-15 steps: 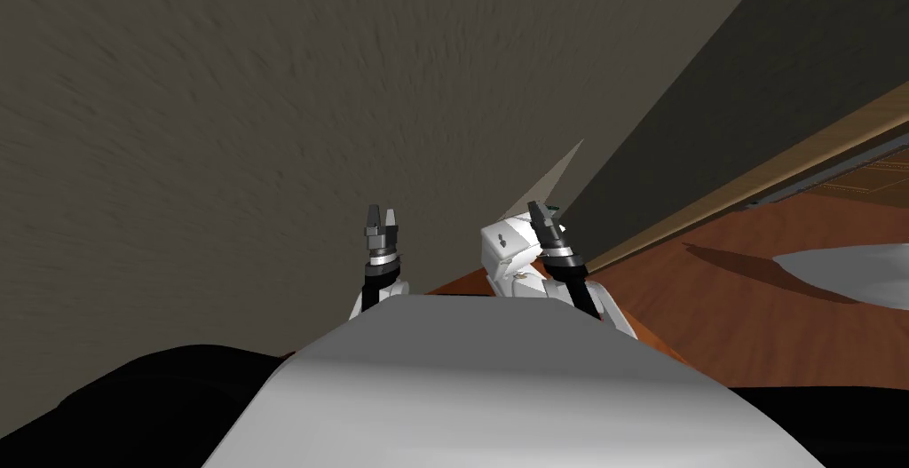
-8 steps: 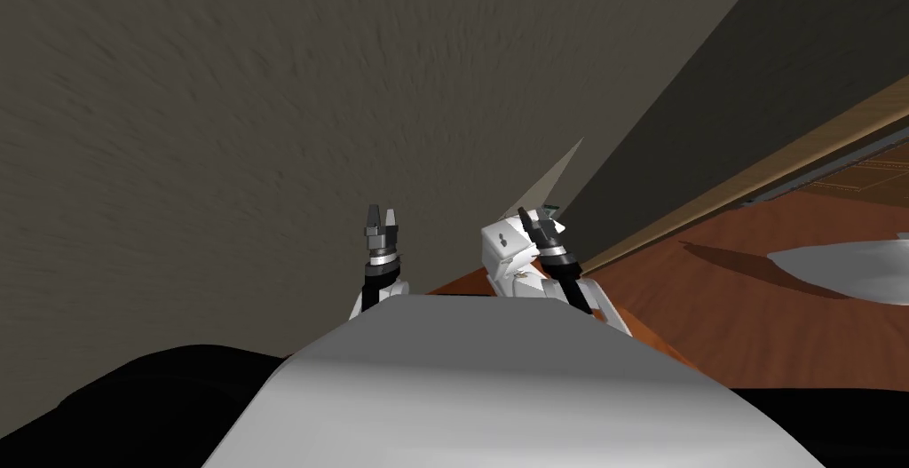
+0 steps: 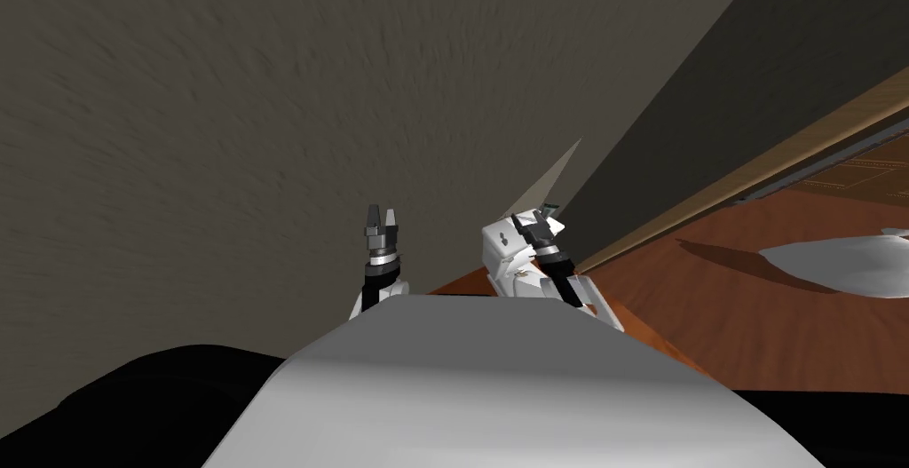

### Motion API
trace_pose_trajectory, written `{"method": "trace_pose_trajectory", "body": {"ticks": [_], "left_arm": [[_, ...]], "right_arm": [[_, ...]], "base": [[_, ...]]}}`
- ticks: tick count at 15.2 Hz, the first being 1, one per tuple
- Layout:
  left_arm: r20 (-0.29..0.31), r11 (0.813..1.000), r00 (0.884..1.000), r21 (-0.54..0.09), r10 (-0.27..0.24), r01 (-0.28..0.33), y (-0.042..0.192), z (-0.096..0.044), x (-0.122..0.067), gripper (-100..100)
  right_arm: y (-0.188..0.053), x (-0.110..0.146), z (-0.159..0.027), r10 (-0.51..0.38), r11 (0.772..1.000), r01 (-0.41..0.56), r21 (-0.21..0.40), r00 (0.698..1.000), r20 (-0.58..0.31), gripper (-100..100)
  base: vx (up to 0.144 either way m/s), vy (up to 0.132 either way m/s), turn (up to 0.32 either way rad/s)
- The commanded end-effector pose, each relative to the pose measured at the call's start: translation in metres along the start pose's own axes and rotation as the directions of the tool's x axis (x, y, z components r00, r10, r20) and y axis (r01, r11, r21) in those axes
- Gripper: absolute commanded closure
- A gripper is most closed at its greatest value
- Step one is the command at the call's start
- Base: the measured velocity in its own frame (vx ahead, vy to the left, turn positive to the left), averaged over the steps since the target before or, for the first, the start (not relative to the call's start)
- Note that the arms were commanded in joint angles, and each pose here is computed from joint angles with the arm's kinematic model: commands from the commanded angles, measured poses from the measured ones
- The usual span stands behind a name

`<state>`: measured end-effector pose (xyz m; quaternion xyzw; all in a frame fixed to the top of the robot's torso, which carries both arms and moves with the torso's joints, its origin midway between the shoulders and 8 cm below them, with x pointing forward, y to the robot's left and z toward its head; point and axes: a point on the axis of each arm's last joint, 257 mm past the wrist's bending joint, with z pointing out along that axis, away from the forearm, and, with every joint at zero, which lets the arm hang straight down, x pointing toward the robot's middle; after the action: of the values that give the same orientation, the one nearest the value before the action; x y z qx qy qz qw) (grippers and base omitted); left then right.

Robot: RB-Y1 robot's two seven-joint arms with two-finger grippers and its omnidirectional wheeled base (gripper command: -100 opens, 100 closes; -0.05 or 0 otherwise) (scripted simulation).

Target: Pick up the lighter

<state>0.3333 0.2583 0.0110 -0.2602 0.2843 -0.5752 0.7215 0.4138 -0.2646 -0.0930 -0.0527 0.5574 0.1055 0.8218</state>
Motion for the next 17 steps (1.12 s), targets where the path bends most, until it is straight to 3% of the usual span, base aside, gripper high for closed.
{"method": "trace_pose_trajectory", "body": {"ticks": [1,4,8,14,15,16,17], "left_arm": [[0.0,1.0,1.0,0.0,0.0,0.0,0.0,0.0,0.0,0],[0.0,1.0,1.0,0.0,0.0,0.0,0.0,0.0,0.0,0],[0.0,1.0,1.0,0.0,0.0,0.0,0.0,0.0,0.0,0],[0.0,1.0,1.0,0.0,0.0,0.0,0.0,0.0,0.0,0],[0.0,1.0,1.0,0.0,0.0,0.0,0.0,0.0,0.0,0],[0.0,1.0,1.0,0.0,0.0,0.0,0.0,0.0,0.0,0],[0.0,1.0,1.0,0.0,0.0,0.0,0.0,0.0,0.0,0]], "right_arm": [[-0.005,0.017,0.001,-0.092,0.996,0.092,-0.001,0.995,-0.037,-100],[-0.007,0.03,0.001,-0.187,0.982,0.186,-0.013,0.98,-0.07,-100],[-0.014,0.055,0.0,-0.327,0.945,0.325,-0.036,0.937,-0.124,-100],[-0.023,0.092,-0.003,-0.512,0.859,0.504,-0.093,0.837,-0.194,-100],[-0.026,0.103,-0.004,-0.556,0.831,0.545,-0.11,0.804,-0.212,-100],[-0.025,0.104,-0.004,-0.566,0.824,0.554,-0.117,0.796,-0.213,-100],[-0.028,0.115,-0.006,-0.606,0.795,0.591,-0.136,0.762,-0.229,-100]], "base": [[-0.008,0.026,-0.024],[-0.008,0.027,-0.019],[-0.008,0.029,-0.021],[-0.009,0.027,-0.02],[-0.008,0.033,-0.023],[-0.007,0.028,-0.019],[-0.007,0.026,-0.024]]}}
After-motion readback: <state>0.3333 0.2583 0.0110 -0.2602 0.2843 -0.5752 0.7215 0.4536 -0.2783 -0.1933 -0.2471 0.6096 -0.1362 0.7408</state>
